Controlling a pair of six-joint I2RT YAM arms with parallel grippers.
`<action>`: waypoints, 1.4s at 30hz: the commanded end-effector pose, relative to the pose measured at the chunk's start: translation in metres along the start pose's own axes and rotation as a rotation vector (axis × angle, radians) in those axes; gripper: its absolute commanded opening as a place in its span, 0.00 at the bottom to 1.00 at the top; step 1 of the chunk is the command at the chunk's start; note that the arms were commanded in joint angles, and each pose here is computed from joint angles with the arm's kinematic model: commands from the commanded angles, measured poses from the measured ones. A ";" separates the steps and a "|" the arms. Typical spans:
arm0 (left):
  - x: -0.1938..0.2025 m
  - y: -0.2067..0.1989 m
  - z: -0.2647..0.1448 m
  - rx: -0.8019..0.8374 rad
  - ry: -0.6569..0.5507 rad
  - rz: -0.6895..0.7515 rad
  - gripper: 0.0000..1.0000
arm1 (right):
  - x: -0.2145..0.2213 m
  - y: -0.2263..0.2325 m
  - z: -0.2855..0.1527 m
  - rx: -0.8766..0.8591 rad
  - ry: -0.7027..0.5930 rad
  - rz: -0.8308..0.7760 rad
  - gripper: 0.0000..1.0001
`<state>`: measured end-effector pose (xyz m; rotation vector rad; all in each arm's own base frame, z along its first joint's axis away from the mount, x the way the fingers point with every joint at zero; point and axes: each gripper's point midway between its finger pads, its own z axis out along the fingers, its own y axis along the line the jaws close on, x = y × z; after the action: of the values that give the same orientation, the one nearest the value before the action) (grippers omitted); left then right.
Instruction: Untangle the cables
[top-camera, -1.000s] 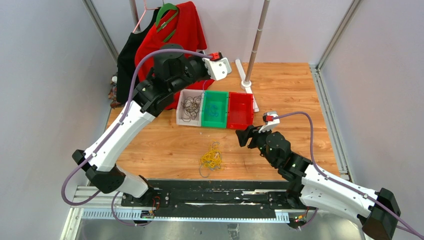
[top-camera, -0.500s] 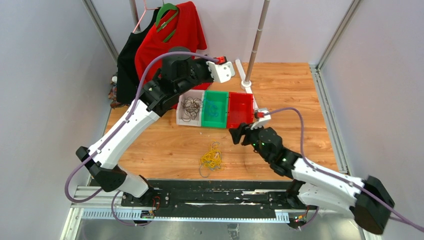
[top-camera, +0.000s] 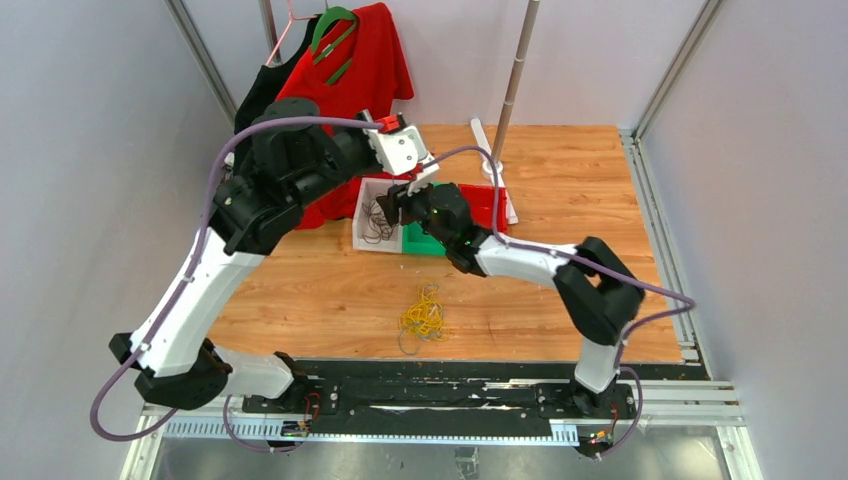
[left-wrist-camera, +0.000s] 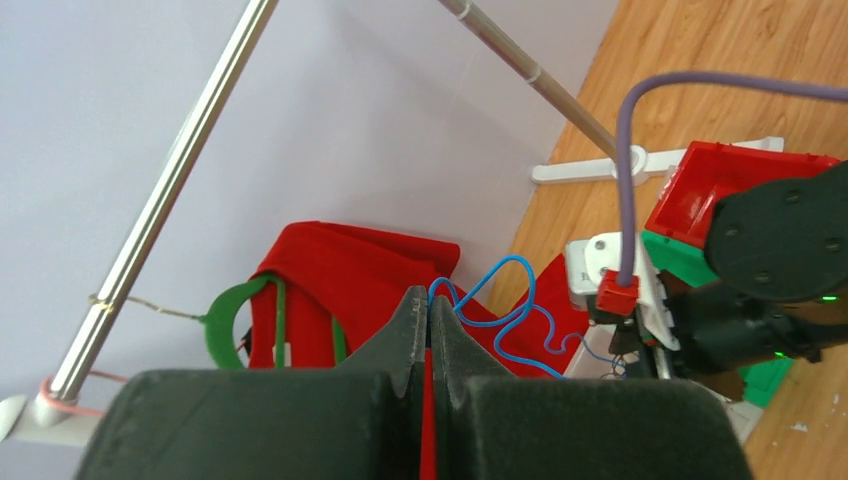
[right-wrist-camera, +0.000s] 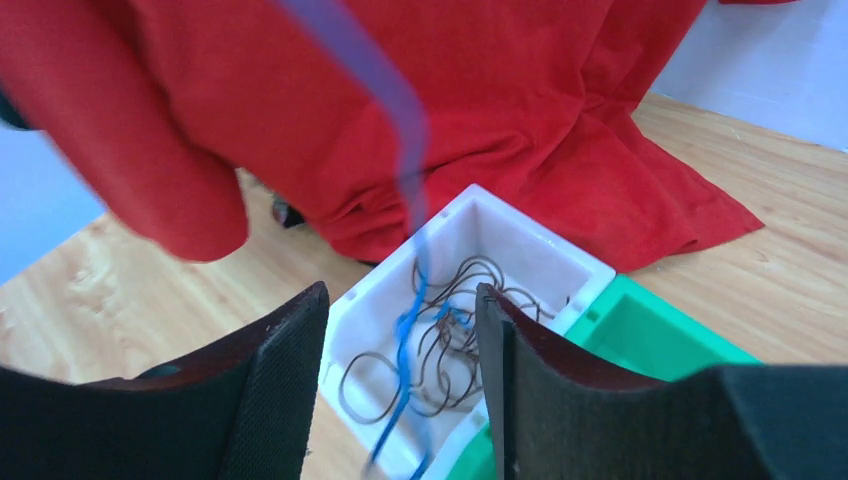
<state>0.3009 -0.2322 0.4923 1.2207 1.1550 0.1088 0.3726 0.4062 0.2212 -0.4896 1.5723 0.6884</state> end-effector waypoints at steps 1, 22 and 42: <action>-0.006 0.015 -0.034 -0.046 0.007 0.018 0.00 | 0.013 -0.023 0.038 0.047 0.012 -0.007 0.49; -0.042 0.068 -0.095 -0.222 -0.102 0.091 0.00 | 0.039 0.000 0.046 -0.064 0.091 0.106 0.63; -0.031 0.010 -0.012 -0.009 -0.121 -0.051 0.00 | -0.026 -0.120 -0.085 0.305 0.037 0.137 0.75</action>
<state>0.2712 -0.2177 0.5352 1.1662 1.0627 0.0625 0.3888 0.3152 0.2401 -0.3176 1.6752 0.6637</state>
